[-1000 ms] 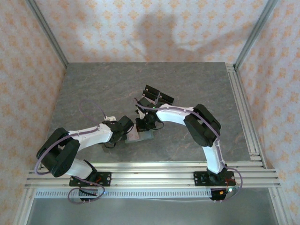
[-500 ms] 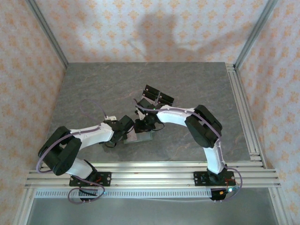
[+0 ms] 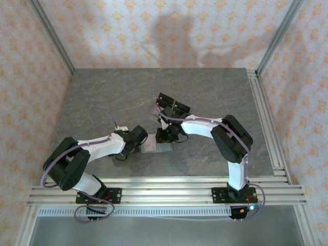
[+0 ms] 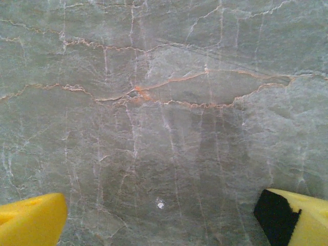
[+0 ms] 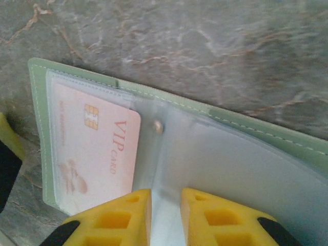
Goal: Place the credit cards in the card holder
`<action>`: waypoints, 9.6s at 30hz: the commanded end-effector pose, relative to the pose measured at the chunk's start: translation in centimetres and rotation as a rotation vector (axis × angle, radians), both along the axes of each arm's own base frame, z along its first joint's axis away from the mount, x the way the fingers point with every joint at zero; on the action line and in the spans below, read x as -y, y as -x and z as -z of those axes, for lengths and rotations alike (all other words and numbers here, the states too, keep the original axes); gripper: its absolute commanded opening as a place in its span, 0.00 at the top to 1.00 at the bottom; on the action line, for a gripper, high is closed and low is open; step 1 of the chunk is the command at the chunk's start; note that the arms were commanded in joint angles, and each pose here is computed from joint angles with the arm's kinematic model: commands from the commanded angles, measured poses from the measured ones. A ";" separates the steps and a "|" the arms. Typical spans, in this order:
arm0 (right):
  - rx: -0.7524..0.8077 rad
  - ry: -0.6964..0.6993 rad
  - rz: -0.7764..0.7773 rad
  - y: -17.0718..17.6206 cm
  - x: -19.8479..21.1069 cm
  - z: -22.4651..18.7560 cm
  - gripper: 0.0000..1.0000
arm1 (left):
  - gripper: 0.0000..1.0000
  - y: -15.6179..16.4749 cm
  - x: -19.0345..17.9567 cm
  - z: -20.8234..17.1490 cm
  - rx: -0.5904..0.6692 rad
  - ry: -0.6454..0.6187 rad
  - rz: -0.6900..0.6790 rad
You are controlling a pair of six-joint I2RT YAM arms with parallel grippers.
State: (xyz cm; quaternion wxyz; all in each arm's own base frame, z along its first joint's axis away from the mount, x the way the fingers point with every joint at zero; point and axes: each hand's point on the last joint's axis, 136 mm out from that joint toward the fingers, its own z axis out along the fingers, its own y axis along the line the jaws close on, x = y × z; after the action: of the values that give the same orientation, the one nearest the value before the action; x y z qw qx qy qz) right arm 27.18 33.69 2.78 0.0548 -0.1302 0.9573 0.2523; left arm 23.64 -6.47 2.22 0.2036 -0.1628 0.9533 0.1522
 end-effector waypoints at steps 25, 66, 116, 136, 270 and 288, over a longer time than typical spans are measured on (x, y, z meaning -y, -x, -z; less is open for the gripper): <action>0.032 0.043 -0.006 -0.4 -0.5 -1.8 1.00 | 0.00 -2.8 3.8 -0.6 0.066 0.094 0.060; -0.003 0.029 -0.059 0.7 -3.2 -0.2 1.00 | 0.00 -2.2 3.6 0.2 0.056 0.093 0.055; 0.078 0.094 0.047 -1.6 2.3 -1.8 0.67 | 0.00 -2.0 2.5 -2.1 0.115 0.084 0.046; 0.150 0.050 0.064 -1.8 2.5 -5.5 0.64 | 0.00 -2.0 2.7 -1.8 0.112 0.092 0.046; 0.073 -0.111 0.107 -2.2 0.1 -6.2 0.54 | 0.00 -0.8 10.8 -0.2 0.157 0.309 0.271; -0.025 -0.068 0.128 -1.3 1.1 -0.6 0.54 | 0.00 -0.7 10.5 -0.6 0.165 0.300 0.270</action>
State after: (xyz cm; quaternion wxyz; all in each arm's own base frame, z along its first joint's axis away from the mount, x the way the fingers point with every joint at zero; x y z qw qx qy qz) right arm 28.35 32.48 4.15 0.0678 -0.0695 0.9552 0.2797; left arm 24.43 -17.73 2.38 0.2602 -0.0689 0.9619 -0.0472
